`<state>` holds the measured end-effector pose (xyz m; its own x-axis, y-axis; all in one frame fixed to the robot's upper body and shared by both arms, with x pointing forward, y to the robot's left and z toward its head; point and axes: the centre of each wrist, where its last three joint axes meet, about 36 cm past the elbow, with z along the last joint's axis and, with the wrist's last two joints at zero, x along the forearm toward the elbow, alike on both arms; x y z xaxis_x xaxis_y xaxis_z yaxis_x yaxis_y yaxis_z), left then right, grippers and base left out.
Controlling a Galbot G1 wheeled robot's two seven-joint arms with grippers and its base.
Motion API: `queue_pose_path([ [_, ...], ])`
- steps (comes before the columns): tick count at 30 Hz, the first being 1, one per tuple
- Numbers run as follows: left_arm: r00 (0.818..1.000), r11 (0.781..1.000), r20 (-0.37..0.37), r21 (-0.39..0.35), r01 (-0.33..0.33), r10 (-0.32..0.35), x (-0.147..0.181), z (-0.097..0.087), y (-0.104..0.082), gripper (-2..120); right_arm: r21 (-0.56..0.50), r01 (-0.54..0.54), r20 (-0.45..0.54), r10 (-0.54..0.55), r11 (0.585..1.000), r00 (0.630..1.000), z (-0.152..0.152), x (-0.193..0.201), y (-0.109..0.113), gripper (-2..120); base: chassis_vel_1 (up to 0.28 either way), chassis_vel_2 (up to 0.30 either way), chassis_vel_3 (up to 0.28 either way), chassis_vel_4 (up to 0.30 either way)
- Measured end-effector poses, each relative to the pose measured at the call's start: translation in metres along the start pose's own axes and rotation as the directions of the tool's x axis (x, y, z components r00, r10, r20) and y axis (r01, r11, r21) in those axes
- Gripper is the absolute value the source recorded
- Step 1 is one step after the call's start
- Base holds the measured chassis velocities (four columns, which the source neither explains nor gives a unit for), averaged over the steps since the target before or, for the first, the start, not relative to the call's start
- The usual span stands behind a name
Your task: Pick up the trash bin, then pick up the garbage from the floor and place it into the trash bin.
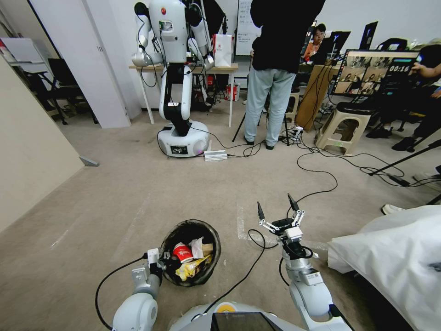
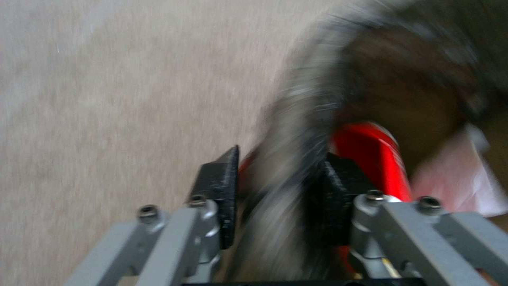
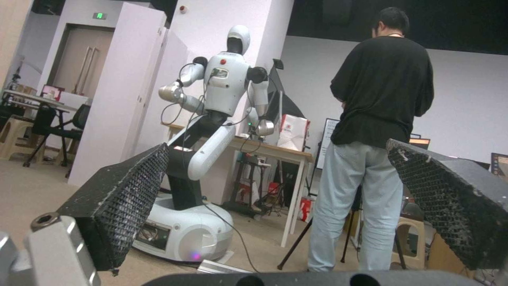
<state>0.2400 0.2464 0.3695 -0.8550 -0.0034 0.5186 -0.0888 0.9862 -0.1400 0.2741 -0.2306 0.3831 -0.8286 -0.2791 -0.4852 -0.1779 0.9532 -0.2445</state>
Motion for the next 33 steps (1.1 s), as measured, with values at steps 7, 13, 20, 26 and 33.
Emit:
queue_pose_path([
  [7,0.998,1.0,0.054,-0.006,-0.012,0.012,0.002,-0.013,-0.005,70,-0.003,0.018,0.002,-0.018,1.0,1.0,0.001,0.002,0.002,100,0.0,0.0,0.0,0.0],
  [13,0.998,1.0,0.068,-0.007,-0.012,0.013,0.001,-0.018,-0.005,91,-0.004,0.031,0.005,-0.031,1.0,1.0,0.002,0.002,0.003,100,0.0,0.0,0.0,0.0],
  [20,0.996,1.0,0.084,-0.007,-0.017,0.018,0.002,-0.023,-0.008,99,-0.002,0.042,0.005,-0.042,0.999,0.999,0.003,0.004,0.005,100,0.0,0.0,0.0,0.0],
  [26,0.995,1.0,0.099,-0.005,-0.018,0.018,0.001,-0.028,-0.008,99,0.004,0.057,0.007,-0.057,0.998,0.998,0.004,0.004,0.006,100,0.0,0.0,0.0,0.0],
  [33,0.988,1.0,0.152,-0.018,-0.022,0.024,0.007,-0.033,-0.011,100,0.01,0.064,0.009,-0.064,0.998,0.998,0.005,0.005,0.006,100,0.0,0.0,0.0,0.0],
])
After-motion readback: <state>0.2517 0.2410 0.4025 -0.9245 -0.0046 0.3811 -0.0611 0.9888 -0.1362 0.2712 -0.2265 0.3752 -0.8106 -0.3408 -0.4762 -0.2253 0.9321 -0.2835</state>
